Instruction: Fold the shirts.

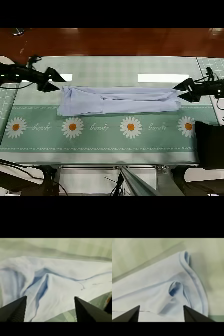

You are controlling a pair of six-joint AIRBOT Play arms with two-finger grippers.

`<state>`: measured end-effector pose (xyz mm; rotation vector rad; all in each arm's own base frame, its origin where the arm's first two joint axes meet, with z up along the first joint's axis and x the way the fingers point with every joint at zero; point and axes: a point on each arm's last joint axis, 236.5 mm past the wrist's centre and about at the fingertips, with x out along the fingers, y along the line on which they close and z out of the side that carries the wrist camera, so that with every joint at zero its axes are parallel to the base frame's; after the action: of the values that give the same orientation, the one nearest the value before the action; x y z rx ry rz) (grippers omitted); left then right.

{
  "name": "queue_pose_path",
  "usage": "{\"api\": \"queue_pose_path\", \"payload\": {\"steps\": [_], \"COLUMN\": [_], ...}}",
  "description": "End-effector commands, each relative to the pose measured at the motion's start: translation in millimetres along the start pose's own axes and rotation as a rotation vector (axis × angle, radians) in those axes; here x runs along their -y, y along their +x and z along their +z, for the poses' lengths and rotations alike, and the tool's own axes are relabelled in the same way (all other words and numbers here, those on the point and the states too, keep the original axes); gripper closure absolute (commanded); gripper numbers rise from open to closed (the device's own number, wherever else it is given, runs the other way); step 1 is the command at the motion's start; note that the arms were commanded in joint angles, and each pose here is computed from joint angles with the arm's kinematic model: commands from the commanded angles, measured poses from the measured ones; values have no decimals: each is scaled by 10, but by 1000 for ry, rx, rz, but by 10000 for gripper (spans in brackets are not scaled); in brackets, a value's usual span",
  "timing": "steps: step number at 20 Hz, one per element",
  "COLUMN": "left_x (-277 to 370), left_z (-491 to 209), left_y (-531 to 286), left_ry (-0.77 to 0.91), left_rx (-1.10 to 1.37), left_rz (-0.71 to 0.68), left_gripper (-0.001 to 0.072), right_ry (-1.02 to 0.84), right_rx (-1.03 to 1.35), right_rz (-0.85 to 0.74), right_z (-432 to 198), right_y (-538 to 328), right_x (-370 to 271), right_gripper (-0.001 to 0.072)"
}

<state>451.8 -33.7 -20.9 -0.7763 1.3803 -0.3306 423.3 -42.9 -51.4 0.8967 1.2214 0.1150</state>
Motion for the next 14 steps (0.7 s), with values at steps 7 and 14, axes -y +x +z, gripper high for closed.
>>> {"api": "queue_pose_path", "payload": {"steps": [7,14], "left_x": [-464,-29], "left_z": [-277,-874], "left_y": [-894,-63], "left_ry": [-36,78], "left_rx": [372,244], "left_rz": [179,122], "left_gripper": [7,7], "right_ry": [30,-15], "right_rx": [-7,-161], "right_rz": [-106,59], "right_z": [-7,-319], "right_y": [-106,449], "right_x": [649,194], "right_gripper": [87,99]}}
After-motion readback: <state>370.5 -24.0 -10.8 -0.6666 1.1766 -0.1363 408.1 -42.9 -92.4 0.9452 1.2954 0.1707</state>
